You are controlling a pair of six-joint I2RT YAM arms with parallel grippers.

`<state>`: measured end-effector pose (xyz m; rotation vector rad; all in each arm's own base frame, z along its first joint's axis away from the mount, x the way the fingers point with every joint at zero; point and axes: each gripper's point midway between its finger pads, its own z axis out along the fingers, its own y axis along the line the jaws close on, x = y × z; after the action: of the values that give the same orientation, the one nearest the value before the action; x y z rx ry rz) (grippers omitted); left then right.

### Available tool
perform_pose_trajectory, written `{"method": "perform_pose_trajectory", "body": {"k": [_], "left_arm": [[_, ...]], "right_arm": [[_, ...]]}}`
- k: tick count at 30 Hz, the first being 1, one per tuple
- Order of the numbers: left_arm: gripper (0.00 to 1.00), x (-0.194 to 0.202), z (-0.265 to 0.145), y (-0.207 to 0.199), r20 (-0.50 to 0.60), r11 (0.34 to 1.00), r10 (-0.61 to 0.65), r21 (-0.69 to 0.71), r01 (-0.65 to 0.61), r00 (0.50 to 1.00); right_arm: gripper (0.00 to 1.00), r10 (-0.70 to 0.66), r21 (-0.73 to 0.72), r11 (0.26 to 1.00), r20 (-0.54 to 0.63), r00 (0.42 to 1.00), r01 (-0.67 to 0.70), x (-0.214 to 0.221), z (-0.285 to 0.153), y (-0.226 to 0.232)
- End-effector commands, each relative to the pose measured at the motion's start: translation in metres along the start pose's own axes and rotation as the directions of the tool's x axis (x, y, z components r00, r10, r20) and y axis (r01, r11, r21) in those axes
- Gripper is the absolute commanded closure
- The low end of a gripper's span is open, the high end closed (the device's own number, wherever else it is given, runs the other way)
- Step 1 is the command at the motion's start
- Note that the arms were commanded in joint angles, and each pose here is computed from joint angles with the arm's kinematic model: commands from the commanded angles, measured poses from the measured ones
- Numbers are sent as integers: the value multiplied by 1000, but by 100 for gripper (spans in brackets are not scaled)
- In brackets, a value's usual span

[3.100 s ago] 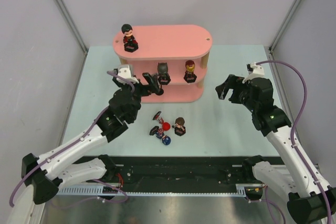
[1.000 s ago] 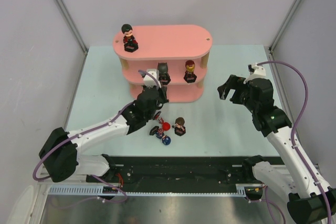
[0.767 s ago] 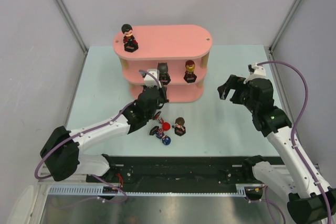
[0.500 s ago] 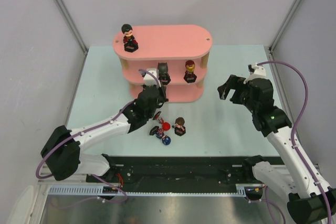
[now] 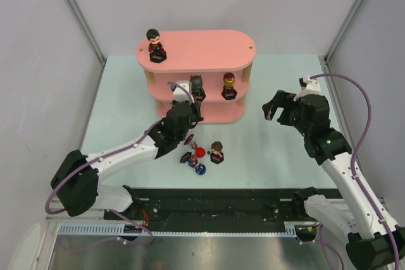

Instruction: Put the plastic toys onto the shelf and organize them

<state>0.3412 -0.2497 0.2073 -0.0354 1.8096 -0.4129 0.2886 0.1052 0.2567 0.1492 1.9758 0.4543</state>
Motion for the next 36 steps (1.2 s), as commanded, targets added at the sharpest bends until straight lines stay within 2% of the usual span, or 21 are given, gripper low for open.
{"method": "perform_pose_trajectory", "body": {"k": [1,27,36], "left_arm": [[99,-27,4,-10,63,999,-25,23,23,998],[99,-28,11,-8,66,1000,-26,19,25,997],[100,-37,-1,-5,90,998,-49,30,46,995]], "right_arm": [[6,-8,-12,1000,58,998,8,-20,-6,5],[6,-11,-9,1000,56,998,11,-19,-5,5],[6,-9,-15,1000,55,998,10,-19,-4,6]]}}
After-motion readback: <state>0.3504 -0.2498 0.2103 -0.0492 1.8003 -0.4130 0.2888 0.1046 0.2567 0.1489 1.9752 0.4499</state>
